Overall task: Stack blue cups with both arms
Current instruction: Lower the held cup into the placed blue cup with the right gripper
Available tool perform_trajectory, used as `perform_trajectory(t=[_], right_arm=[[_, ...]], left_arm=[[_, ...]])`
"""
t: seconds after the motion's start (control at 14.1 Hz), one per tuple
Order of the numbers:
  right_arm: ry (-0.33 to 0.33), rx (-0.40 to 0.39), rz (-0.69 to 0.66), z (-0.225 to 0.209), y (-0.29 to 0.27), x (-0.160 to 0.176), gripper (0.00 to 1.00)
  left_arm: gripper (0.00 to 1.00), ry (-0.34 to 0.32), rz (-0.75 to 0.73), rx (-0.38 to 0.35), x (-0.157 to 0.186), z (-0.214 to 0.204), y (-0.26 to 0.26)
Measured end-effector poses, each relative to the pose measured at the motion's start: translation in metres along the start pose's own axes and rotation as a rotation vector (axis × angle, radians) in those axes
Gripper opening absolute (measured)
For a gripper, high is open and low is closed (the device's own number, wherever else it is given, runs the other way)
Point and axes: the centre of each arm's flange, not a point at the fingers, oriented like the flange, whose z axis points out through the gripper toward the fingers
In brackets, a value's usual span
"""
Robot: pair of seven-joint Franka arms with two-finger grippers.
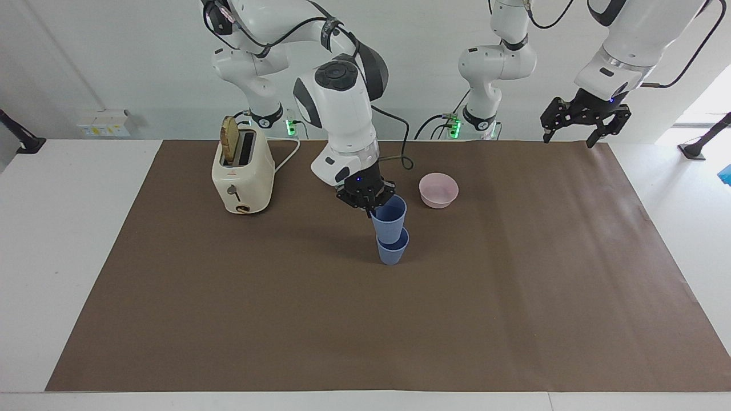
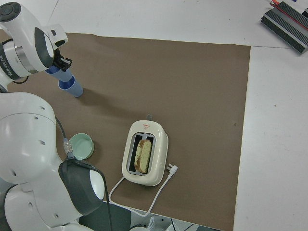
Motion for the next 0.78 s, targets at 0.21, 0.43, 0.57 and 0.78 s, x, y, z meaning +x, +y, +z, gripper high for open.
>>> perform_trajectory(t=[0.21, 0.43, 0.57, 0.78], right_arm=[[-0.015, -0.003, -0.016, 0.010, -0.010, -0.006, 0.05], [-0.019, -0.006, -0.016, 0.013, -0.010, -0.006, 0.05], [-0.019, -0.008, -0.015, 0.014, -0.009, -0.005, 0.05], [-0.030, -0.014, -0.014, 0.022, -0.008, -0.005, 0.05]], left_arm=[[1.00, 0.000, -0.004, 0.000, 0.000, 0.000, 0.000], [1.00, 0.000, -0.007, 0.000, 0.000, 0.000, -0.001], [1.00, 0.000, -0.014, -0.001, -0.001, 0.000, -0.004], [1.00, 0.000, -0.021, -0.001, -0.001, 0.000, -0.008]])
